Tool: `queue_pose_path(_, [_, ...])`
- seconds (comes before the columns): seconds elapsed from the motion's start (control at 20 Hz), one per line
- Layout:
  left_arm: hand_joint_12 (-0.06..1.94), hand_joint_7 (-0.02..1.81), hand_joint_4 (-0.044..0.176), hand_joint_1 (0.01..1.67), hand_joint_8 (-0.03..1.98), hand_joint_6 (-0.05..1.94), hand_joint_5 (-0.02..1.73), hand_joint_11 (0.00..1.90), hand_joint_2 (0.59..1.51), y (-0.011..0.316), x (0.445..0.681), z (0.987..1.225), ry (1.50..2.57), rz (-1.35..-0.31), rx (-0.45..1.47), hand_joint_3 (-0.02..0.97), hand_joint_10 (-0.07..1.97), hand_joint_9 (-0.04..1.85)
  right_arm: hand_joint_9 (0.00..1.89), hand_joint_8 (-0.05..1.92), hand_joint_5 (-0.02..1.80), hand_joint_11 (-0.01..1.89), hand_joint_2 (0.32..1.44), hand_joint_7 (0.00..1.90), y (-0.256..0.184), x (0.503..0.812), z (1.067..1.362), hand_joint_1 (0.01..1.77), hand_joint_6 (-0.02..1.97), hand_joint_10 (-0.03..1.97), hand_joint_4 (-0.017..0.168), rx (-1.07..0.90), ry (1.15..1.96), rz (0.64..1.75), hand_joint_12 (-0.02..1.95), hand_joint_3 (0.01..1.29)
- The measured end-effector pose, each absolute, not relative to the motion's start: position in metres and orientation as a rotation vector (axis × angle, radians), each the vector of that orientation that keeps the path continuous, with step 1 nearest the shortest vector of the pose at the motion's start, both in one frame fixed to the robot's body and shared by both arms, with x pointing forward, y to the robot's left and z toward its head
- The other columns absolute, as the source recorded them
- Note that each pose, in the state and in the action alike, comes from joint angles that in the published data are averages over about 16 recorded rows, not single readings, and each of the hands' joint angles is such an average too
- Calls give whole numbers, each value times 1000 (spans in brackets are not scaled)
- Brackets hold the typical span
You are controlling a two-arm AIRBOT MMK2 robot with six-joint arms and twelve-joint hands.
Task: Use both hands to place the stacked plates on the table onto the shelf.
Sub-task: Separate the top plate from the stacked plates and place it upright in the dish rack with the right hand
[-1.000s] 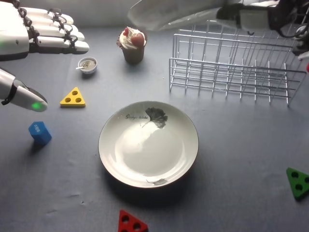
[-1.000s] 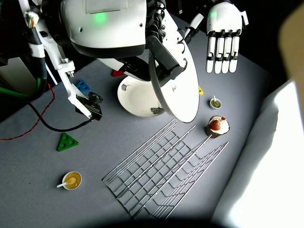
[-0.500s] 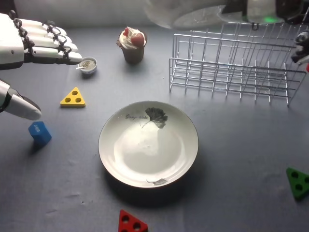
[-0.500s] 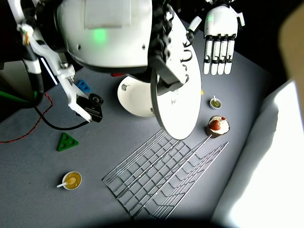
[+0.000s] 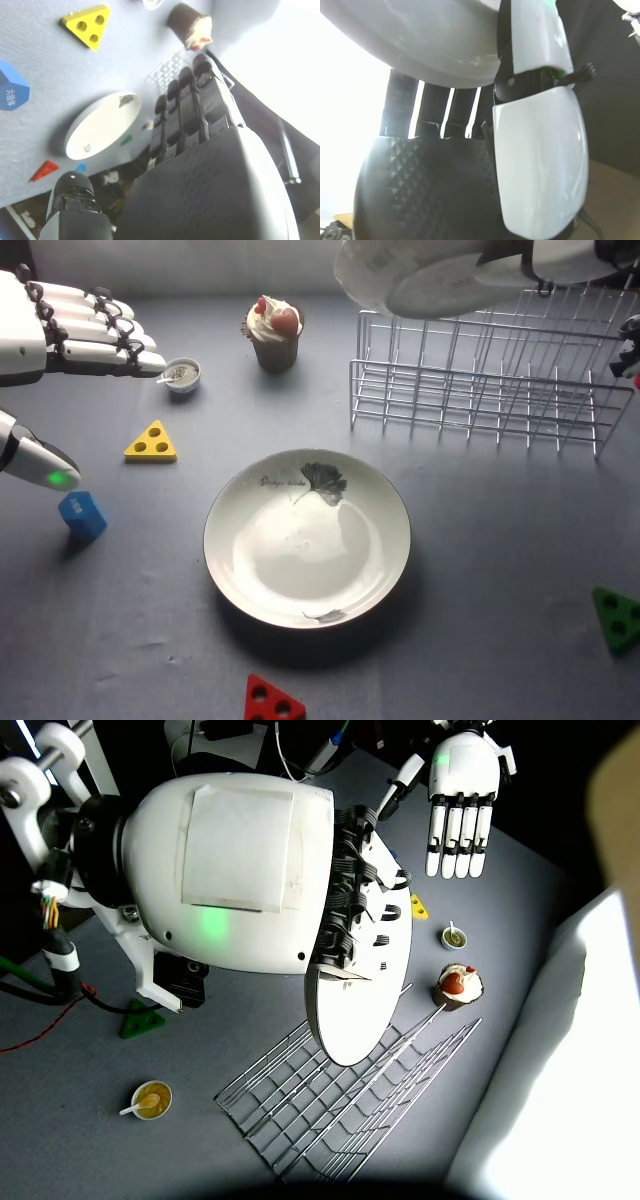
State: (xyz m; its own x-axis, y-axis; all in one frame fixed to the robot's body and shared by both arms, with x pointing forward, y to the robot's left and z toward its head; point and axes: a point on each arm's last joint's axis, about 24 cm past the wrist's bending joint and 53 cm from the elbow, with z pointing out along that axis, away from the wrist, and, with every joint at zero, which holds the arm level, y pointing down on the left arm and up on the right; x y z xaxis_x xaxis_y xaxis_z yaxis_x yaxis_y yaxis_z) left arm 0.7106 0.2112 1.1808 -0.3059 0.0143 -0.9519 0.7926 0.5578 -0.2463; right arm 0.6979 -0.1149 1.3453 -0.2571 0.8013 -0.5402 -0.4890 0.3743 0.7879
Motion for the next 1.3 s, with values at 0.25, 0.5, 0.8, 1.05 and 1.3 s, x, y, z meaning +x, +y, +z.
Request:
queue_pose_path(0.25, [14, 179, 2, 67, 13, 9, 137, 172, 1005, 212, 711, 1180, 1719, -898, 680, -1, 12, 182, 1192, 544, 948, 1023, 904, 1114, -121, 705, 1343, 1472, 896, 607, -6, 363, 1356, 1292, 1312, 14])
queue_pose_path(0.5, [14, 179, 2, 89, 13, 9, 135, 164, 1005, 213, 711, 1180, 1721, -895, 683, -1, 12, 182, 1166, 647, 915, 991, 909, 1052, -126, 712, 1342, 1477, 942, 659, -6, 409, 1366, 1325, 1360, 13])
queue_pose_path(0.8, [13, 177, 1, 113, 13, 9, 133, 156, 1004, 212, 711, 1179, 1722, -892, 687, -1, 12, 181, 1146, 753, 882, 976, 915, 998, -133, 720, 1344, 1483, 997, 677, -6, 467, 1370, 1363, 1372, 14])
queue_pose_path(1.05, [13, 180, 2, 123, 13, 9, 133, 169, 1004, 212, 711, 1179, 1722, -889, 692, -1, 12, 185, 1151, 722, 876, 976, 918, 1010, -141, 727, 1344, 1484, 1001, 656, -6, 524, 1375, 1381, 1376, 14])
queue_pose_path(1.3, [13, 181, 1, 107, 13, 10, 140, 174, 1004, 211, 711, 1179, 1722, -887, 697, -1, 12, 186, 1141, 716, 869, 975, 924, 1028, -150, 735, 1341, 1485, 1001, 660, -6, 609, 1384, 1410, 1372, 15])
